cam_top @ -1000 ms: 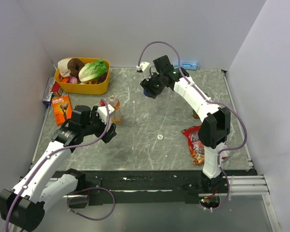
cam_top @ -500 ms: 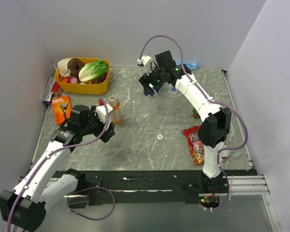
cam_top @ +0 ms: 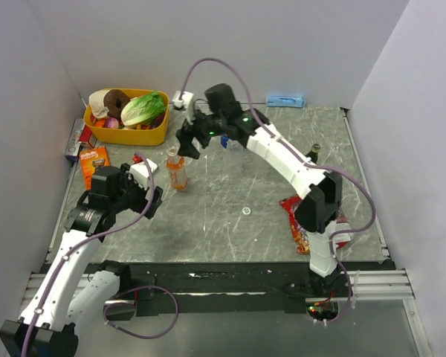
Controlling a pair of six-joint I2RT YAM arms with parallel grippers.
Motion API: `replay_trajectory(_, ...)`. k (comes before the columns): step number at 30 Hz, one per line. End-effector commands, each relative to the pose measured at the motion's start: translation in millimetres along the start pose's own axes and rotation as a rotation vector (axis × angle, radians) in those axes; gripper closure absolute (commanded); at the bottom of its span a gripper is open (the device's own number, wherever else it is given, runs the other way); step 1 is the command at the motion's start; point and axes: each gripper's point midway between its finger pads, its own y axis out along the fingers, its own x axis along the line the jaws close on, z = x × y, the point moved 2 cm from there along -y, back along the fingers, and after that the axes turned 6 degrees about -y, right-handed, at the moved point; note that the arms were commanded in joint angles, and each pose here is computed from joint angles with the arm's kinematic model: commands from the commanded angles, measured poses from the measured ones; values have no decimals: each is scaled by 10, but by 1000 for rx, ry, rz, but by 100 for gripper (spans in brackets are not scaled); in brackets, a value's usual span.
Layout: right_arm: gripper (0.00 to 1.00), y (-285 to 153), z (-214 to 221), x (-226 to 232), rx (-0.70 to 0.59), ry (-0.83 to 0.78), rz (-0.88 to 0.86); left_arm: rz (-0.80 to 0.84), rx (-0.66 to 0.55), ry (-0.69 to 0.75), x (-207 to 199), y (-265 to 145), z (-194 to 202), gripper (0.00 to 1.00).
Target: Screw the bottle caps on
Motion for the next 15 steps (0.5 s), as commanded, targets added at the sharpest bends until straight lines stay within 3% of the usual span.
replay_trajectory(1,9,297,-294,104,-110,-25,-69,-76,19,33,120,-127,130,4)
replay_trajectory(7,11,489,-294,155,-152,-40,-46,-118,28,53,132,-260,278,4)
replay_trajectory(15,25,668,-112,149,-183,-43,-39,-110,31,75,93,-331,331,4)
